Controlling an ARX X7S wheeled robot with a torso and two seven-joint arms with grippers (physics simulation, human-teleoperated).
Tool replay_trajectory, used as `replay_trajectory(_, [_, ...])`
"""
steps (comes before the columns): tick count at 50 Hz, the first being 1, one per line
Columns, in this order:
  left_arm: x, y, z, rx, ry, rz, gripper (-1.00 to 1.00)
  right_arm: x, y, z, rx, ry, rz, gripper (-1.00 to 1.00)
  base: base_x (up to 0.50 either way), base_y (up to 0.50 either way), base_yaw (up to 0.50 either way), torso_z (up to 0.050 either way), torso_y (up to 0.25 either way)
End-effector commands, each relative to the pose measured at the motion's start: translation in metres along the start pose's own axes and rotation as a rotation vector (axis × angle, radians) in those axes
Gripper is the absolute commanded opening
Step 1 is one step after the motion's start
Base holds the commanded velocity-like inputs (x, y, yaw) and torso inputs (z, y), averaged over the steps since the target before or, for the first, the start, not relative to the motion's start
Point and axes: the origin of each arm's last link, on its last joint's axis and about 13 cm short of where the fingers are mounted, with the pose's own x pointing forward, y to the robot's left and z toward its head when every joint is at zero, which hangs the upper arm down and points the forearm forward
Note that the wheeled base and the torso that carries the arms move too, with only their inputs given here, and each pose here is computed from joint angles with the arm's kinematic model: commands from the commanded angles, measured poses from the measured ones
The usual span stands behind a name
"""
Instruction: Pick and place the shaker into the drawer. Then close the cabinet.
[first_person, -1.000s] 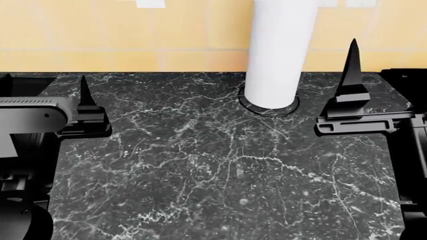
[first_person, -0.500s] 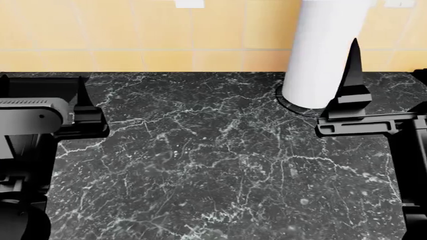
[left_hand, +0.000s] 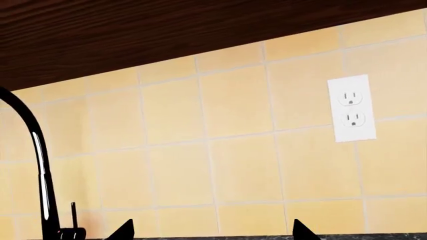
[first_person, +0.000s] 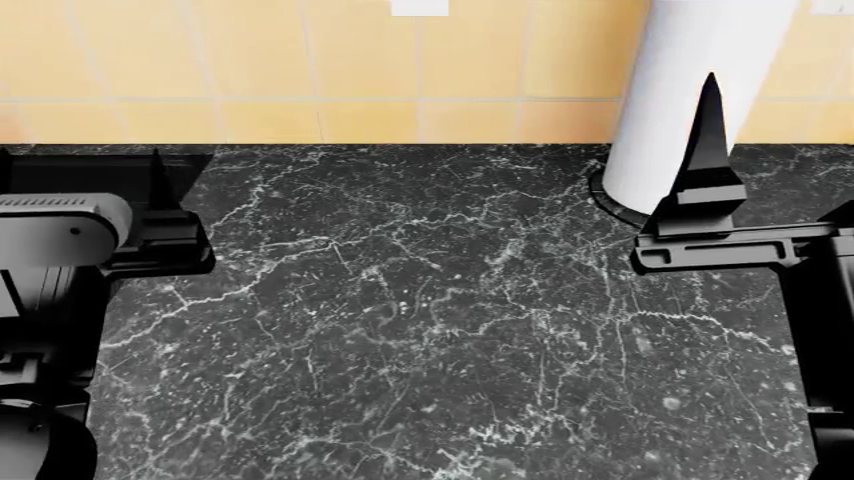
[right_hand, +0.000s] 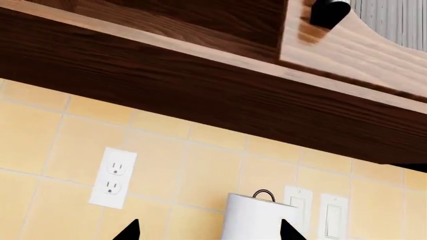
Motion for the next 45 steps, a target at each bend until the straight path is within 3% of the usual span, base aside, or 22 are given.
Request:
replay_trajectory(1, [0.005,0.001,-0.005,-0.032,-0.004,-0.002,1.00,0.006,-0.001,-0.003,0.021,0.031,0.004,1.00,0.01,0.00,0.00,0.000,0.000])
replay_trajectory(30, [0.003,0.003,-0.010,-0.047,-0.002,0.006,1.00,0.005,-0.001,-0.004,0.028,0.036,0.004,1.00,0.02,0.12,0.00,0.000,0.000])
replay_trajectory(45, [-0.016,0.029,-0.007,-0.092,-0.061,0.063,1.00,0.006,0.000,-0.001,0.024,0.036,0.015,1.00,0.00,0.00,0.00,0.000,0.000])
